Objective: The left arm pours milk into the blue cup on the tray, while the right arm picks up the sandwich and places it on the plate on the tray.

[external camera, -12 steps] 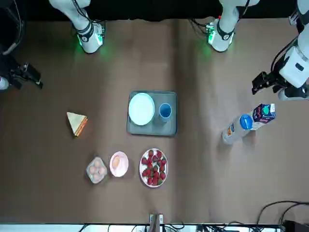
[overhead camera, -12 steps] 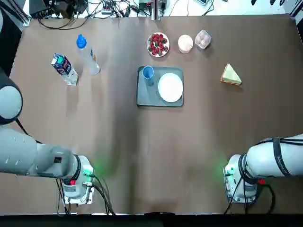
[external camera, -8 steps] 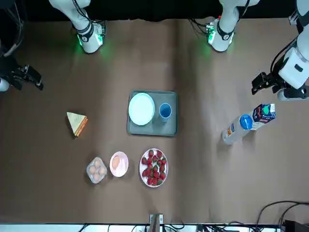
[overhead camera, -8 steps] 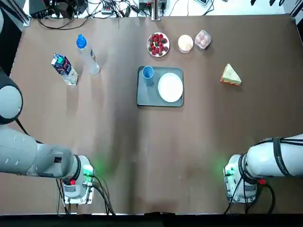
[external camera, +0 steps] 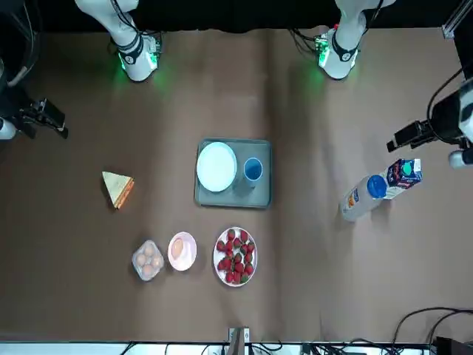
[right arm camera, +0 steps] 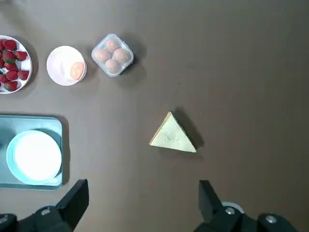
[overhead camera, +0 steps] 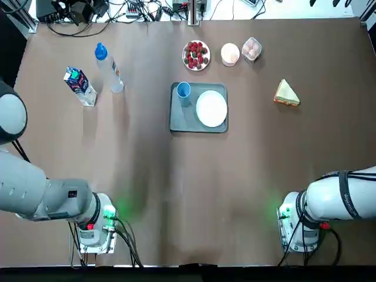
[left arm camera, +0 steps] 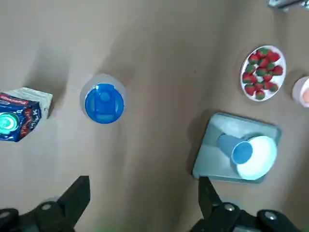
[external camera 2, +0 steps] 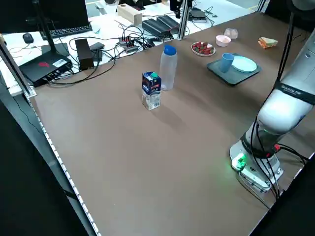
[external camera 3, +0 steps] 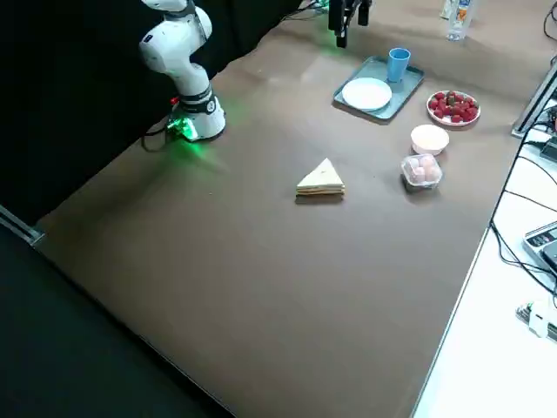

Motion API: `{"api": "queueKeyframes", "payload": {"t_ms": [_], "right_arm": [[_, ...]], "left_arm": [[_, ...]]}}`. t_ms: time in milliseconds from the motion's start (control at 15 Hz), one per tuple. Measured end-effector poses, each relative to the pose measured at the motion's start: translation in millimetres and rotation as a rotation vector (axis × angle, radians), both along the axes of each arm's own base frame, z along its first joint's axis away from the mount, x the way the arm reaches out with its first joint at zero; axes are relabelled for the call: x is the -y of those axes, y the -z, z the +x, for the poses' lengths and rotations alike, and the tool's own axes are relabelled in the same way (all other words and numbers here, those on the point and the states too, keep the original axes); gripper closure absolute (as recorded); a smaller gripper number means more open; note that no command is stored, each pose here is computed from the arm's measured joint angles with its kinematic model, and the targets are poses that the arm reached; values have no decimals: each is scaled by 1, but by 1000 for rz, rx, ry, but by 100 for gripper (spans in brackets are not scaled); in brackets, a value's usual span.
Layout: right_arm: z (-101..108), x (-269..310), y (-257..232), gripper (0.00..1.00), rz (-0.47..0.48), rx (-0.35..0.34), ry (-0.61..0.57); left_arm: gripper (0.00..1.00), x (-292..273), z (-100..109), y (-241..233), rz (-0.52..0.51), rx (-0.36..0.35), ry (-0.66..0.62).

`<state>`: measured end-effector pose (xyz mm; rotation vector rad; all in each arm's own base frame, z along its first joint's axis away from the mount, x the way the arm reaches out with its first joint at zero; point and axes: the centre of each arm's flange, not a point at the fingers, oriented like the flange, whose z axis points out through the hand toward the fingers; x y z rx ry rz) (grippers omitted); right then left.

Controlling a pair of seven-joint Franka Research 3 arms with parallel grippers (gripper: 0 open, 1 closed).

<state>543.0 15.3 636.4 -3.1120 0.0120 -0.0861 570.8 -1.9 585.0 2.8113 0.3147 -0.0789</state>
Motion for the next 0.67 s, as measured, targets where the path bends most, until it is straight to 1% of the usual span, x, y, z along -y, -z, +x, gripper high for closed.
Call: {"api": "queueKeyframes", "payload": {"t_ms": [200,267,467,533,667], "right_arm": [[0,-1,1,0,0,-5,-3],[0,-1,3,0,-1,-8,-5],[0,-1,11,0,-4,-26,-46],[2,-1,26,0,-5,-53,-96],[8,-1,49,0,-5,-98,-125]], "left_arm": [[1,-10,3,5,-22,4,-6],[1,-19,4,5,-23,17,19],[1,-65,1,6,-23,116,229],[1,-95,-3,7,-21,177,369],[1,-115,-5,11,-19,232,514]]}}
